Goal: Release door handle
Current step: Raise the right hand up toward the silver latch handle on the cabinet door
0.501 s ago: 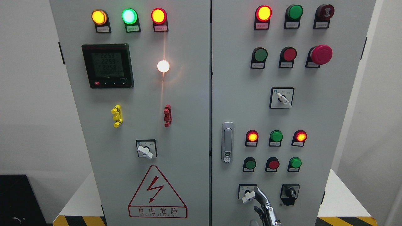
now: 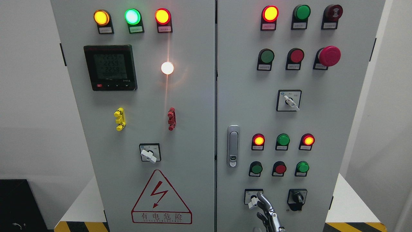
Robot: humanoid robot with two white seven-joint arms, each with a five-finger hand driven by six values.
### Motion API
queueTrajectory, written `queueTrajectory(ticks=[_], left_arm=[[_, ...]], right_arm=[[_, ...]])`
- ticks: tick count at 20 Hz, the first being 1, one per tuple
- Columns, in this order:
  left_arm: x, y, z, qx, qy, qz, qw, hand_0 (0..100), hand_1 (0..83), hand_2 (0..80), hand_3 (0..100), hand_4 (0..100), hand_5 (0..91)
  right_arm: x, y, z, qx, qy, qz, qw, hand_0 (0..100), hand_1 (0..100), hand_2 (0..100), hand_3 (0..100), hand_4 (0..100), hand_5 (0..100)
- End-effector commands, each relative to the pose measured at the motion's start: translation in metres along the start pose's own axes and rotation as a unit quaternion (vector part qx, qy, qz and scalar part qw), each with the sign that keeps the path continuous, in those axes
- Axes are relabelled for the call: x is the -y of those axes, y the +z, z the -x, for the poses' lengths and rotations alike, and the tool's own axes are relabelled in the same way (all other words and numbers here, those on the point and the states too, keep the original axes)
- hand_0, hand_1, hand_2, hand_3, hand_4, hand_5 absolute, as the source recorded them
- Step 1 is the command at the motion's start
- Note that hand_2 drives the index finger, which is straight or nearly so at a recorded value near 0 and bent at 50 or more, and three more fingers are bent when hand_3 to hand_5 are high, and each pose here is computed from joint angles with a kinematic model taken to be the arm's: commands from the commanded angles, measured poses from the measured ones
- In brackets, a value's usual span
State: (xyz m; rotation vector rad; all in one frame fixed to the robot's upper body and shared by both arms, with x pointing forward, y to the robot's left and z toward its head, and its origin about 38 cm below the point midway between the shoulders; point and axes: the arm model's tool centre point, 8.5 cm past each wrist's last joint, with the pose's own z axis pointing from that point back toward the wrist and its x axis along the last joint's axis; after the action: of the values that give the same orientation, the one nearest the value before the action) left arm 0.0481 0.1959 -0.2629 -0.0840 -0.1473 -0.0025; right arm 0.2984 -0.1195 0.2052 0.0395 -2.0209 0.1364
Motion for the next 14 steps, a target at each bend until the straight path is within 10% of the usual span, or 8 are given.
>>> queueTrajectory(ticks=[1, 14], left_arm=[[0.000, 0.000, 0.000, 0.000, 0.000, 0.000, 1.000, 12, 55.6, 0.0, 0, 0, 0.0], [0.000, 0.000, 0.000, 0.000, 0.000, 0.000, 1.000, 12, 55.6, 0.0, 0, 0, 0.0]], right_arm=[[-0.004, 0.000, 0.000, -0.004, 0.000, -0.004, 1.000, 36, 15, 0, 20, 28, 27], [-0.001, -0.012, -0.006, 0.005, 0.133, 0.014, 0.991, 43, 30, 0, 59, 69, 69]])
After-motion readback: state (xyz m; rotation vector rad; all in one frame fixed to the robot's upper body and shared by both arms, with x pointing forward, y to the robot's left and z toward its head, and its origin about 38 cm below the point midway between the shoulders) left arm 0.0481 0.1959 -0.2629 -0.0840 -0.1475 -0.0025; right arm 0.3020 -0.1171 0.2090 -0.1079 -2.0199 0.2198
